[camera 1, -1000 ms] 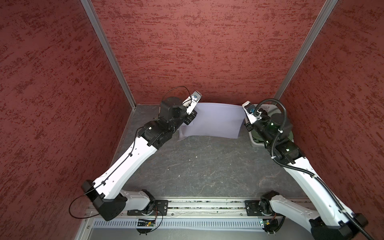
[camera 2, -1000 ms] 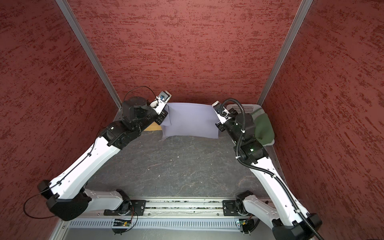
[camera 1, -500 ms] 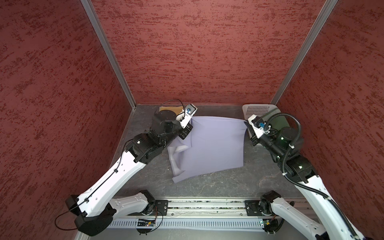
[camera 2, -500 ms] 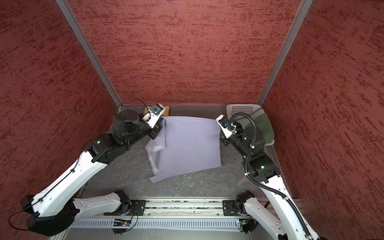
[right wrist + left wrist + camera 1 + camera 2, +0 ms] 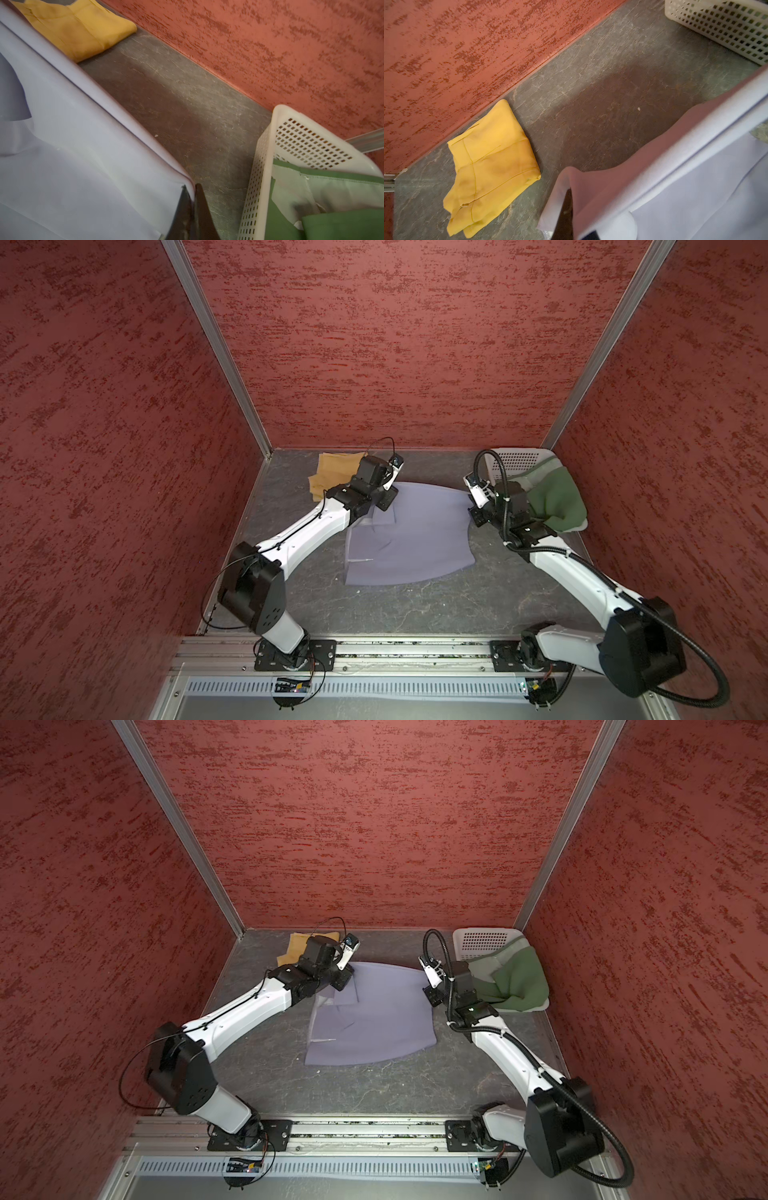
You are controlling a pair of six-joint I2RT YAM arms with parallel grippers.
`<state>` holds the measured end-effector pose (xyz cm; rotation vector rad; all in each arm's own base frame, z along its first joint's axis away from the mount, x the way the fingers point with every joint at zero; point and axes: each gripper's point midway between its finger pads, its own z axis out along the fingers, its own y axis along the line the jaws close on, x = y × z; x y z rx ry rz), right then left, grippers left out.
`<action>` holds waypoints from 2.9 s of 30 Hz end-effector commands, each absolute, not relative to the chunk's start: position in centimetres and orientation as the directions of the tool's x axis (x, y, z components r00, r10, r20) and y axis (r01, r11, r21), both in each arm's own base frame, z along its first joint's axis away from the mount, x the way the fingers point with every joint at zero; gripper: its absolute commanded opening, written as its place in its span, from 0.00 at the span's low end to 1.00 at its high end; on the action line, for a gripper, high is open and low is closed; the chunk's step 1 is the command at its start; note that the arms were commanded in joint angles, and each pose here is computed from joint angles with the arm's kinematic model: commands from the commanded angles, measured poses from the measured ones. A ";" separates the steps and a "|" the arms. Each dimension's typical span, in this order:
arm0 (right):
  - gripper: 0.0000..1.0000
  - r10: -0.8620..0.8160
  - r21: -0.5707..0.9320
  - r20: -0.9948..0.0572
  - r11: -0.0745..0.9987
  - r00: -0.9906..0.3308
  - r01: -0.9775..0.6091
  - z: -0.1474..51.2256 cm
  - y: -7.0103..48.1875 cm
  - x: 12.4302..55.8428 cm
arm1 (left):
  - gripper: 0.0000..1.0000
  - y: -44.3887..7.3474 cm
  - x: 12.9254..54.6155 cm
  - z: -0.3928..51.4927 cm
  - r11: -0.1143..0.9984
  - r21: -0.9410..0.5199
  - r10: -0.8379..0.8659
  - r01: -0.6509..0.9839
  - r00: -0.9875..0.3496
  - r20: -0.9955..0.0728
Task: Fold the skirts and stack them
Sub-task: 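Lay the lavender skirt flat on the table with both grippers and release, then move both grippers to the skirt's near edge and grasp its corners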
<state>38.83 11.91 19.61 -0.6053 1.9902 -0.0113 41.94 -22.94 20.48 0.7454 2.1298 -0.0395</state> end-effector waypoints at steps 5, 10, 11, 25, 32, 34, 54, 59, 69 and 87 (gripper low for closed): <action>0.00 -0.358 -0.294 -0.852 0.931 -0.382 -0.217 20.1 8.0 43.3 | 0.00 -22.9 47.6 19.5 0.867 0.254 0.453 0.429 -0.467 -0.759; 0.00 -0.354 -0.302 -0.840 0.935 -0.411 -0.189 18.9 7.2 45.3 | 0.00 -23.9 49.8 18.8 0.867 0.272 0.457 0.418 -0.447 -0.769; 0.00 -0.350 -0.300 -0.839 0.936 -0.417 -0.184 18.7 7.1 45.7 | 0.00 -23.9 50.3 18.8 0.868 0.283 0.461 0.409 -0.447 -0.767; 0.12 -0.314 -0.277 -0.805 0.949 -0.503 -0.148 14.6 6.8 50.4 | 0.71 -22.9 55.0 15.9 0.901 0.312 0.431 0.301 -0.534 -0.728; 0.54 -0.306 -0.268 -0.820 0.952 -0.483 -0.148 14.9 7.3 52.3 | 0.99 -20.7 55.6 17.9 0.925 0.301 0.379 0.231 -0.519 -0.766; 0.60 -0.313 -0.267 -0.832 0.950 -0.458 -0.163 15.7 7.6 52.3 | 0.99 -20.1 55.3 18.6 0.927 0.299 0.373 0.224 -0.512 -0.774; 0.65 -0.715 -0.490 -0.697 0.537 -0.061 -0.687 16.0 12.9 38.4 | 0.99 -20.2 37.7 17.4 0.820 0.291 0.553 0.492 -0.550 -0.626; 0.64 -0.765 -0.476 -0.634 0.496 -0.107 -0.726 14.0 12.1 35.5 | 1.00 -18.1 34.4 16.1 0.913 0.173 0.392 0.370 -0.674 -0.626; 0.59 -0.823 -0.460 -0.568 0.323 -0.005 -0.827 10.9 14.7 30.8 | 0.98 -13.9 28.8 11.7 0.994 0.041 0.106 0.101 -0.823 -0.558; 0.45 -0.826 -0.435 -0.558 0.217 0.073 -0.874 9.0 17.5 30.6 | 0.81 -12.4 22.2 7.2 0.964 -0.225 -0.225 -0.140 -0.882 -0.414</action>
